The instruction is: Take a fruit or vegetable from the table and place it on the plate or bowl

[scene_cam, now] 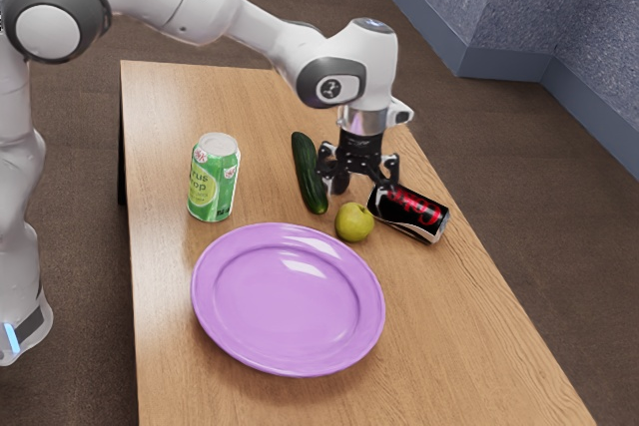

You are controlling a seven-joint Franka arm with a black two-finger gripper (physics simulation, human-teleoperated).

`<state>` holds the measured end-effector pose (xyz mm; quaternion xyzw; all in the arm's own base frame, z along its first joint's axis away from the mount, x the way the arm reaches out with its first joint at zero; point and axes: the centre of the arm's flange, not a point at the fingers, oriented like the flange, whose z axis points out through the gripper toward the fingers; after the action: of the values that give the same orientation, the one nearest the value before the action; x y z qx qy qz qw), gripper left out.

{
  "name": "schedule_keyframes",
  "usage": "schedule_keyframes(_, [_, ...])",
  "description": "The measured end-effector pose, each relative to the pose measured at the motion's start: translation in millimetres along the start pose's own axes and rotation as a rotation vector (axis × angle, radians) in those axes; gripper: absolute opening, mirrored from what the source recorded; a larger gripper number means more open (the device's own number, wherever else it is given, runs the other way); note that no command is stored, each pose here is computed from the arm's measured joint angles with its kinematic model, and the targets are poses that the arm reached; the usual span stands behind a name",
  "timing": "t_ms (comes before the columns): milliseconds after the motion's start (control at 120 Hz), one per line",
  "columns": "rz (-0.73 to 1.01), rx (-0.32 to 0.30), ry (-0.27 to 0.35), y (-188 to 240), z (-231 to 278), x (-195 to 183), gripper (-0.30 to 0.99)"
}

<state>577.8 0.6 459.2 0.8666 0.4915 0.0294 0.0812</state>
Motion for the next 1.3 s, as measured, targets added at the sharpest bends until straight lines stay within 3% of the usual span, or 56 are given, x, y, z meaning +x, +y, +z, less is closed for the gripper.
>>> schedule_keyframes(150, [-0.027,0.001,0.007,-7.4,0.0,13.4,0.69])
schedule_keyframes(475, [0.017,0.0,0.002,6.8,2.9,-9.7,0.69])
schedule_keyframes(958, [0.019,0.035,-0.009,13.0,31.2,-8.3,0.69])
schedule_keyframes(1300, [0.015,0.027,-0.002,13.4,33.5,-4.9,0.69])
